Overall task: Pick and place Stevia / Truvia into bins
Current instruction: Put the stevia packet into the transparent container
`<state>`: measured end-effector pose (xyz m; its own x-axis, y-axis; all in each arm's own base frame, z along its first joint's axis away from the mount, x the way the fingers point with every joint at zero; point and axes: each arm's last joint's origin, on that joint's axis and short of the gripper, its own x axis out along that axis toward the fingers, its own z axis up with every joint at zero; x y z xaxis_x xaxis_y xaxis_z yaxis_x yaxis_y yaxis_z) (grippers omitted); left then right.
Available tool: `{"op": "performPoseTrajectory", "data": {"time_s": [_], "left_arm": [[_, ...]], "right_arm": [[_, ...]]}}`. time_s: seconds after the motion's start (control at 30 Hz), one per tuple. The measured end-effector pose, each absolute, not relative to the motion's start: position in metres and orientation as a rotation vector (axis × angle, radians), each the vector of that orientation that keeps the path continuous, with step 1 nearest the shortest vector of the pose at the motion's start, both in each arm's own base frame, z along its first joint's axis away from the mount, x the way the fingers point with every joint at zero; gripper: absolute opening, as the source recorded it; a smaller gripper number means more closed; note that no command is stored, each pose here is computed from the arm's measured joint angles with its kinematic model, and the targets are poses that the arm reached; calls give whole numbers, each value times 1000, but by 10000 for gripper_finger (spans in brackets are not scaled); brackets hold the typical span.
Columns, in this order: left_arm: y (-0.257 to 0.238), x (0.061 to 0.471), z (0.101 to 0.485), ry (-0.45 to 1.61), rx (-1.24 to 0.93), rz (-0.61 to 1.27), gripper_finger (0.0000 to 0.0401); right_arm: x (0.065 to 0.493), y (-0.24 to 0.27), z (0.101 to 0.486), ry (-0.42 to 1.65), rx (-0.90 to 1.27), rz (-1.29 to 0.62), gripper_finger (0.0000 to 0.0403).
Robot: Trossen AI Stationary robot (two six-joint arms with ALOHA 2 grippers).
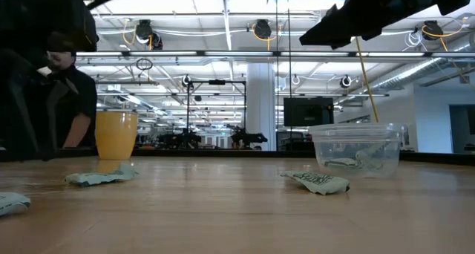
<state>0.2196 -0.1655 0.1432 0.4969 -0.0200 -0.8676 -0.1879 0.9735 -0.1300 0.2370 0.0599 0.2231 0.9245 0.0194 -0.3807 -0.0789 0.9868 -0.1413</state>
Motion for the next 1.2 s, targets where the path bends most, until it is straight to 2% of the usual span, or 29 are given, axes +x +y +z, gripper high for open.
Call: {"op": "performPoseTrajectory", "data": {"time_s": [0.23,0.43,0.6,0.9,1.2], "left_arm": [[-162,239,153,828,-125,113,140],[-137,253,152,829,-129,186,140],[-127,254,144,865,-186,131,140],[-126,244,127,778,-261,80,140],[-129,245,107,774,-278,62,140]], "right_arm": [[238,58,223,385,-174,47,114],[238,55,223,387,-161,34,114],[238,55,223,387,-161,34,114],[238,55,222,398,-163,34,114],[238,55,221,408,-165,35,114]]}}
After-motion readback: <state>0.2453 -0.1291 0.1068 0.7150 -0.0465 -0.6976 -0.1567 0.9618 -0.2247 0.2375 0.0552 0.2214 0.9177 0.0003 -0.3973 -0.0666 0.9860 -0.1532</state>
